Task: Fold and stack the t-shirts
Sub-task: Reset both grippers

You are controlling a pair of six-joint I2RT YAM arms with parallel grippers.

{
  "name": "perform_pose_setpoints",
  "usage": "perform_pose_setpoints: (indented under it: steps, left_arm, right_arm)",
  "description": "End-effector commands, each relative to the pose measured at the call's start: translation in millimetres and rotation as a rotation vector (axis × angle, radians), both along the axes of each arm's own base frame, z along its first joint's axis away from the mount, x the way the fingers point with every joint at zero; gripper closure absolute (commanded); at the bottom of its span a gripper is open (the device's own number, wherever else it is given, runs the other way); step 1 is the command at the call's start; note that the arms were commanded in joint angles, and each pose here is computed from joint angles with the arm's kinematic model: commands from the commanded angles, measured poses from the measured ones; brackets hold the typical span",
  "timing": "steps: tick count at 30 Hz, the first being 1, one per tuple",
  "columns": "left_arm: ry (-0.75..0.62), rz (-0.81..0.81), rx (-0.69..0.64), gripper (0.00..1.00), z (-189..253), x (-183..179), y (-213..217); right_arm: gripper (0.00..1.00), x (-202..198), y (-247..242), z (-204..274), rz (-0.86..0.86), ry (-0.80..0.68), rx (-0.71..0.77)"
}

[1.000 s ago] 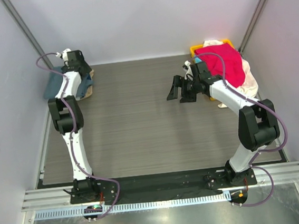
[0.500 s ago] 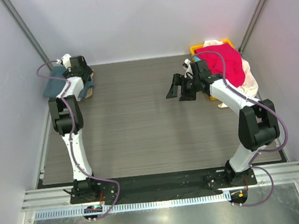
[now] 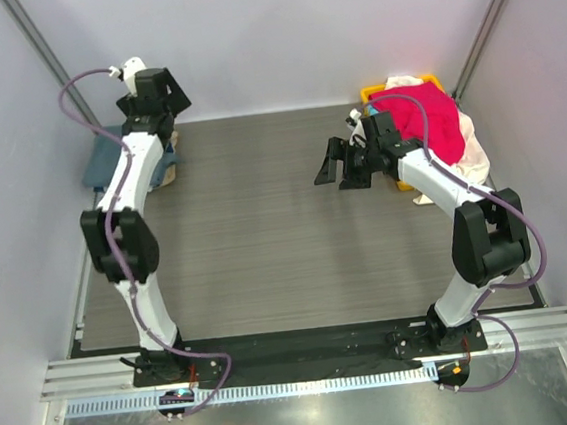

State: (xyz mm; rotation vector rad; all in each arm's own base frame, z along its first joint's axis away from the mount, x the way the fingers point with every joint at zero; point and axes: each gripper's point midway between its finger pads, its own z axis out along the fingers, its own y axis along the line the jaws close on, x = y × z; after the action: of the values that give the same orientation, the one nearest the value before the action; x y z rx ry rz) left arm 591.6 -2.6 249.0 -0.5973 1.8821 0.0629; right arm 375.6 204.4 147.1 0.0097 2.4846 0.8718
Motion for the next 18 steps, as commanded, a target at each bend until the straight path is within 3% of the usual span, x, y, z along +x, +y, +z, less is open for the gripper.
perform_pose_setpoints:
  steps: [1,2,6,13,18]
  left_arm:
    - [-0.047,0.016,0.04,0.0,56.2,-50.9,4.5]
    - [-0.08,-0.006,0.04,0.0,77.6,-66.7,1.7]
    - [-0.019,-0.085,0.025,0.0,73.2,-117.6,-15.6]
    - [0.191,-0.29,-0.075,0.0,-7.6,-235.4,-60.5]
    - [0.295,-0.373,-0.111,0.0,-41.3,-294.9,-71.1]
  right_arm:
    - [0.16,6.1,4.6,41.3,0.019,-0.116,0.023]
    - [0.16,5.8,3.7,45.3,0.015,-0.131,0.02]
    - [0.14,1.8,2.0,64.2,0.0,-0.188,0.011]
    - [0.13,-9.1,-10.7,91.0,-0.085,-0.274,-0.017]
    - [0.12,-16.4,-23.1,102.4,-0.154,-0.316,-0.035]
